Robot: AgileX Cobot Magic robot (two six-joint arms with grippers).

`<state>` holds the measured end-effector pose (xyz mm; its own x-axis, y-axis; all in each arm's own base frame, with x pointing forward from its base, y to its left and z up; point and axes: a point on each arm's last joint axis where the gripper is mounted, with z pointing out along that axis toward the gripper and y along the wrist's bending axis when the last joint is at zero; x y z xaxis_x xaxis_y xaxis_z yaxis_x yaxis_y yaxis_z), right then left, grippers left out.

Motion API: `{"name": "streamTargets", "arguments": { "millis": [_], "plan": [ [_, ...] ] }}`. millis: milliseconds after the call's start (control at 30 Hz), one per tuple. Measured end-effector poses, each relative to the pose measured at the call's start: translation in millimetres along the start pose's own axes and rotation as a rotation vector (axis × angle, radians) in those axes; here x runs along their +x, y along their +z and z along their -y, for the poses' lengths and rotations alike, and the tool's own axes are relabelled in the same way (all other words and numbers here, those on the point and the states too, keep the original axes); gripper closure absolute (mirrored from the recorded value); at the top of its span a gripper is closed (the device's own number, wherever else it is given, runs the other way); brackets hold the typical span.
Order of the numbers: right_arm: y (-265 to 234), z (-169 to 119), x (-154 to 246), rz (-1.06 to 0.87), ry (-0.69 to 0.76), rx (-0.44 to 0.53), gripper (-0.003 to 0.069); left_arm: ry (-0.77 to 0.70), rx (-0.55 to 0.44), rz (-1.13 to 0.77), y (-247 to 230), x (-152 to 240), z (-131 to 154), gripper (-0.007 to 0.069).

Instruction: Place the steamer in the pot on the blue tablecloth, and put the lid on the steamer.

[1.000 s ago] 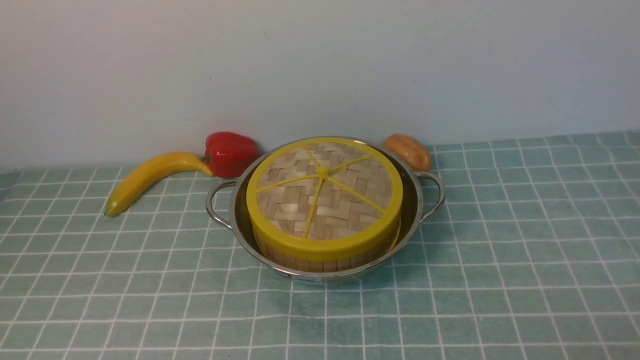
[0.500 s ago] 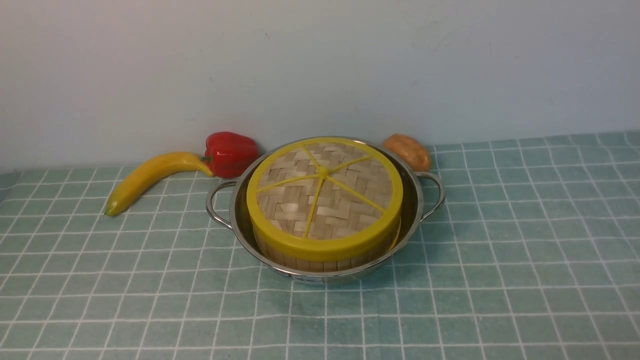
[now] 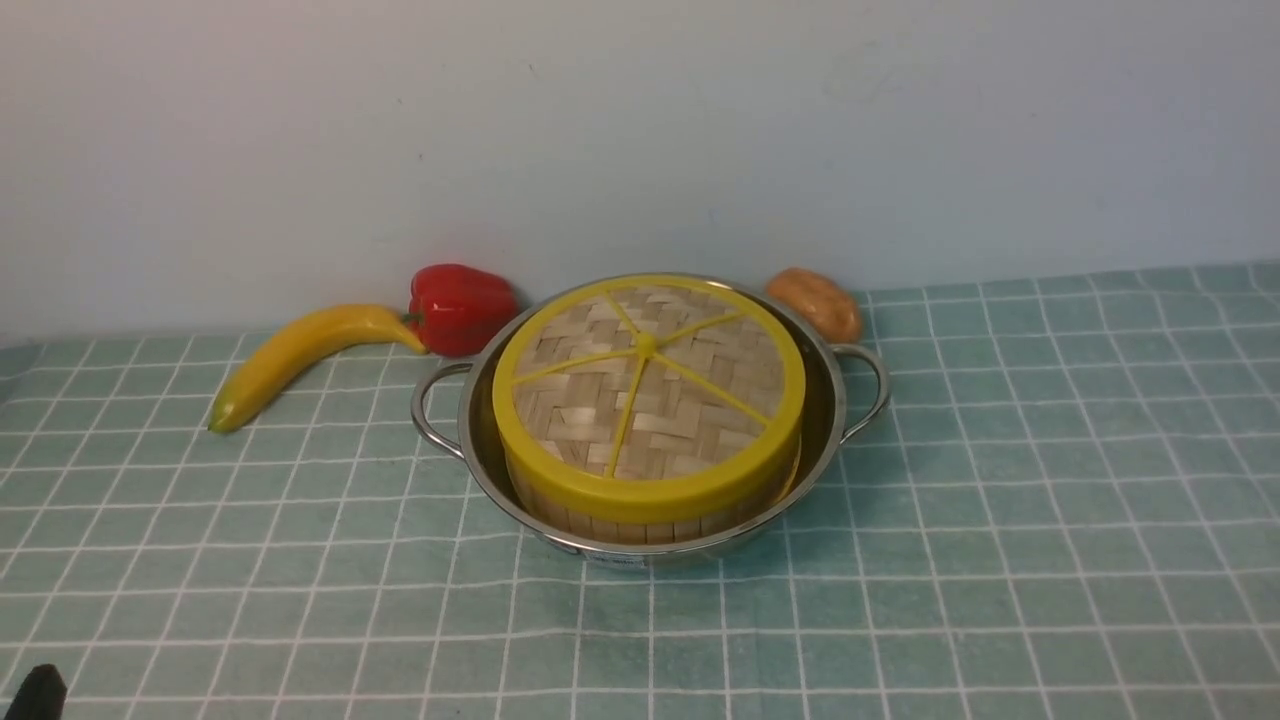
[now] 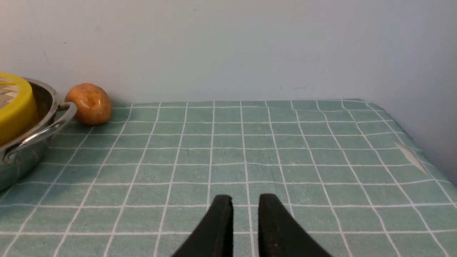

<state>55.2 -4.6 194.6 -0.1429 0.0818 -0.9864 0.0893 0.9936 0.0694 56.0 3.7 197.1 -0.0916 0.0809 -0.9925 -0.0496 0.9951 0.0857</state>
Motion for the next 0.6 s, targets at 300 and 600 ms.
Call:
{"name": "streamTargets", "arguments": {
  "millis": [300,600],
  "plan": [
    [0.0,0.0,0.0,0.000,0.000,0.001,0.0504,-0.006,0.000,0.016,0.4,0.0,0.1,0.0372],
    [0.0,0.0,0.0,0.000,0.000,0.001,0.0487,-0.006,0.000,0.016,0.4,0.0,0.1,0.0372]
  ]
}}
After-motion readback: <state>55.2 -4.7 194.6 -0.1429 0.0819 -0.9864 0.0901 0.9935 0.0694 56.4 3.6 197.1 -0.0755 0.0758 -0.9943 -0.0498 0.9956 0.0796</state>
